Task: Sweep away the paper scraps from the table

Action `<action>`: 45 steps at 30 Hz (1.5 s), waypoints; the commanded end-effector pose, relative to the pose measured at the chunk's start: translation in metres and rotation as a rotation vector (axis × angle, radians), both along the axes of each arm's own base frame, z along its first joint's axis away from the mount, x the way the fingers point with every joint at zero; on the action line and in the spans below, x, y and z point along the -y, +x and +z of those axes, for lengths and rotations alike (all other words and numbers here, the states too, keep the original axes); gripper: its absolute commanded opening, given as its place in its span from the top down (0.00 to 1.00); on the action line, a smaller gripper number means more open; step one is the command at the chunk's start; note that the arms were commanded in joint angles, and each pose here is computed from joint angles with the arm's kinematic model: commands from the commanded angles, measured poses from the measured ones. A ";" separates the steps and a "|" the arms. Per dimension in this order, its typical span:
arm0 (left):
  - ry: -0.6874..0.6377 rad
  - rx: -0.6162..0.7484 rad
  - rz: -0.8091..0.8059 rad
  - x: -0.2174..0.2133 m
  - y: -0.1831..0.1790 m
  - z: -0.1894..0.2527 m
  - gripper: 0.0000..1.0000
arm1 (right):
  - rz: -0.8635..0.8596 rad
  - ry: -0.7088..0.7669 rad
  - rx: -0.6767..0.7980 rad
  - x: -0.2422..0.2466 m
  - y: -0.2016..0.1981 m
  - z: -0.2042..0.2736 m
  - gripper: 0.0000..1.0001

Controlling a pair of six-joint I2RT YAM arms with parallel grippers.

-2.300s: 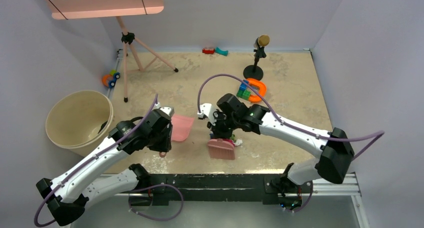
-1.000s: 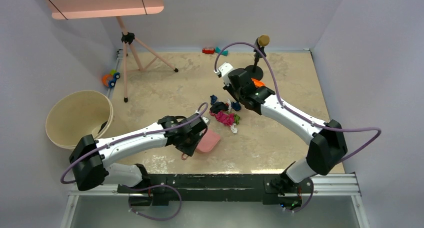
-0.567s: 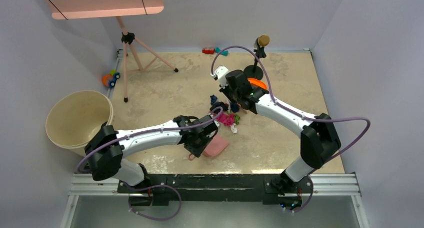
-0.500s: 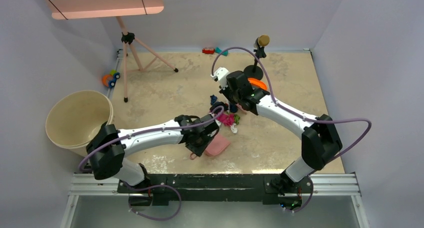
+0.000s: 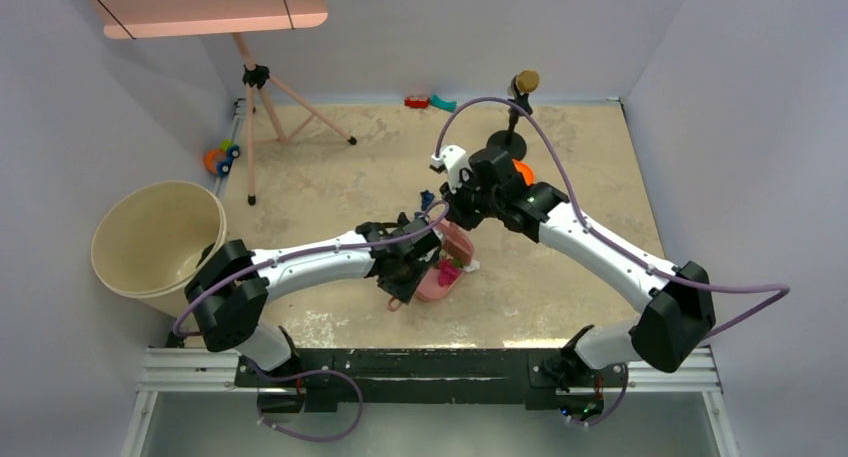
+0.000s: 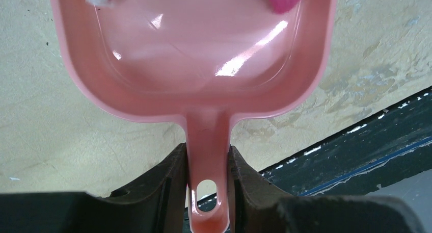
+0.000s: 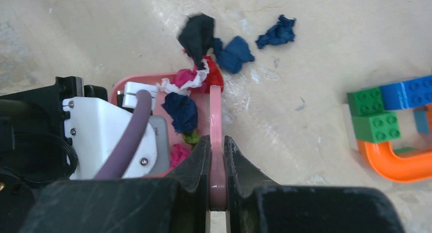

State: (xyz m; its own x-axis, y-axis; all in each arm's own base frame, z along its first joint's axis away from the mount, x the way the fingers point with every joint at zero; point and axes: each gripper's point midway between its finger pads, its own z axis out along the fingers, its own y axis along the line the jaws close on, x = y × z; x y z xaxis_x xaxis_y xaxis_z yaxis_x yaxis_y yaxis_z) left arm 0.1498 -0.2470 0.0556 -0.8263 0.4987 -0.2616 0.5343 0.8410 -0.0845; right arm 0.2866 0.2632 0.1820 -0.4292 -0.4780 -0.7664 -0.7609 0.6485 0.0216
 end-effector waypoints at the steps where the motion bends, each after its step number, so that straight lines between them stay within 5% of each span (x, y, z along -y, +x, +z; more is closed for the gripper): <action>1: -0.089 0.038 0.051 0.021 0.013 0.012 1.00 | -0.132 0.004 0.079 0.020 0.011 0.044 1.00; 7: -0.118 0.055 0.043 0.018 0.011 0.014 1.00 | -0.436 -0.184 0.196 0.077 0.043 0.042 1.00; 15: -0.102 0.059 0.032 0.012 0.008 0.012 1.00 | -0.592 -0.360 0.072 0.104 0.035 -0.023 1.00; 28: 0.060 0.057 -0.009 -0.014 0.007 0.007 1.00 | -0.500 -0.069 -0.076 0.035 0.030 -0.022 1.00; 45: 0.055 0.053 -0.038 -0.007 0.010 0.000 1.00 | -0.195 0.182 -0.155 -0.030 0.002 0.027 1.00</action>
State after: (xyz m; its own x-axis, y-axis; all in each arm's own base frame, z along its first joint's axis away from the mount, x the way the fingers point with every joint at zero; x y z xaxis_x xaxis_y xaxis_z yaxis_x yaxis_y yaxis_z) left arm 0.1505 -0.2263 0.0493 -0.8102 0.5377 -0.2334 0.5531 0.8331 -0.0005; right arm 0.3015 0.2786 0.1661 -0.6823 -0.2545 -0.6853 -0.5114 0.8361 0.1987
